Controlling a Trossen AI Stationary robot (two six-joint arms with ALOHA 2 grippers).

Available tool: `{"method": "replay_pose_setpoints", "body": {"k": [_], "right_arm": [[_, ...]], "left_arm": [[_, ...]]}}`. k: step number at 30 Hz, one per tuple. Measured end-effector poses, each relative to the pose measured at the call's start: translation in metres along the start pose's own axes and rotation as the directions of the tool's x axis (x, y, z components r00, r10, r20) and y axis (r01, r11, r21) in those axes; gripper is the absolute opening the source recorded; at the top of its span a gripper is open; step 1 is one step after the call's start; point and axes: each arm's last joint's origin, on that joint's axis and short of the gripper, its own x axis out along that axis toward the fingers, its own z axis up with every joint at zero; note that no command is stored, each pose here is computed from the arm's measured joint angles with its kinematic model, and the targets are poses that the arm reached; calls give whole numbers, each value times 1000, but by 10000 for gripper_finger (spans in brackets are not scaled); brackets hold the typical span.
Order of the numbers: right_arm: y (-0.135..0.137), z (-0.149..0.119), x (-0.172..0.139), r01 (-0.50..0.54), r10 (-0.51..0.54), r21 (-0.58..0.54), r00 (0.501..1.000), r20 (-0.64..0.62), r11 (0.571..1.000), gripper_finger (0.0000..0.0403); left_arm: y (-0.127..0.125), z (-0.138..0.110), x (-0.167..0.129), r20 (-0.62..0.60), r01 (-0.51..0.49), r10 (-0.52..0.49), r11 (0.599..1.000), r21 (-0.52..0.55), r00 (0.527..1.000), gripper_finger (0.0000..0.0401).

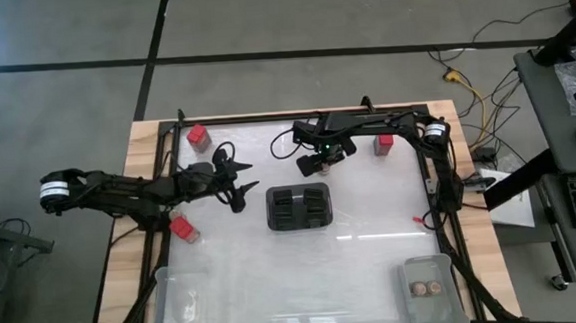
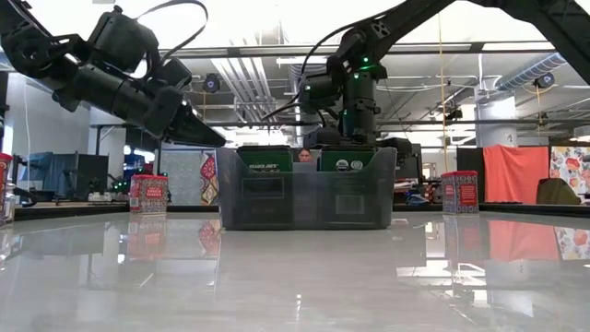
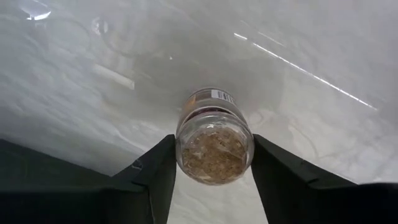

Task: Sort spices by type
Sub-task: Put the brown seasoning bottle into the gray bin

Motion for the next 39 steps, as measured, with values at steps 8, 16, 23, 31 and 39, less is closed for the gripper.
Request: {"method": "replay_pose_setpoints", "body": {"k": [8,16,23,31,39], "right_arm": [[0,-16,-52,-60,62,-41,996,64,997,176],[13,-109,-126,-126,133,-84,987,85,989,174],[27,-217,-160,-212,214,-54,976,38,976,177],[23,-332,-160,-148,151,48,985,-79,988,178],[-5,-406,-151,-13,57,263,986,-158,965,173]], "left_arm": [[0,-1,0,-4,0,0,1000,6,1000,247],[1,3,0,30,-5,5,1000,27,1000,247],[1,11,-1,118,-12,11,1000,1,993,247],[1,13,-1,131,-8,13,999,-37,991,247],[2,17,-2,173,-5,16,998,-62,985,247]]}}
